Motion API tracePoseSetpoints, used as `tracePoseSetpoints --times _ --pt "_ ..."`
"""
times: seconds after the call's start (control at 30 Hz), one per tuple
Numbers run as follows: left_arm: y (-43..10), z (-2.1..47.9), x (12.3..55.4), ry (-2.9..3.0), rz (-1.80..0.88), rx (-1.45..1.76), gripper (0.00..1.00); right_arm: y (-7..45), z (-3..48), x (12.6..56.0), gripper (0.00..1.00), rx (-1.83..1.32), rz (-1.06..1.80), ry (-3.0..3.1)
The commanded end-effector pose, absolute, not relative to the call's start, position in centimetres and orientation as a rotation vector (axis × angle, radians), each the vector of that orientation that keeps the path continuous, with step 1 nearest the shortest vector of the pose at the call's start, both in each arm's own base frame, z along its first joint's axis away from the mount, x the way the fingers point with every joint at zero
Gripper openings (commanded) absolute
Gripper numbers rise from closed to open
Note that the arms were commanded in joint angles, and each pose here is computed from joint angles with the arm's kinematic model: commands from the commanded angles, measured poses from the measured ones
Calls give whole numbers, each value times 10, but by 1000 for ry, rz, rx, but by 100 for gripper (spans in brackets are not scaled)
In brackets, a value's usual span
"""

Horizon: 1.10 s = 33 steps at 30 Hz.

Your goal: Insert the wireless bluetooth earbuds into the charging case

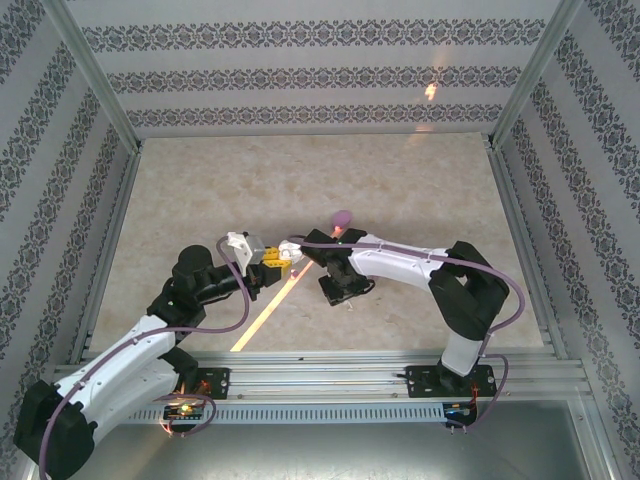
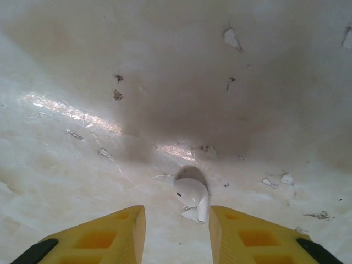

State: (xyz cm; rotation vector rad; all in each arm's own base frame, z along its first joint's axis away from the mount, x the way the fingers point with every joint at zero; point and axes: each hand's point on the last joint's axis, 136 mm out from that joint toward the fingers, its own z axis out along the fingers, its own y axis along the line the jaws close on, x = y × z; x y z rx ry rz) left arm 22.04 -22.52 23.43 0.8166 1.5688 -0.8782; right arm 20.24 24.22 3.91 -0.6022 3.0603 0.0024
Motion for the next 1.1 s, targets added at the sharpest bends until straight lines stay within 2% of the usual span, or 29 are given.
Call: tracePoseSetpoints --times 0.0,0.47,0.8,1.07 --pt "-226 236 217 1564 -876 818 1 236 36 201 36 -669 -90 3066" --pt "-226 234 216 1570 -879 818 1 235 14 200 33 -720 -154 3102" --pt "-226 234 216 1571 -878 823 0 235 7 196 25 -721 -149 3130" --pt "-228 234 211 1547 -897 850 1 238 21 202 20 -680 -100 3077"
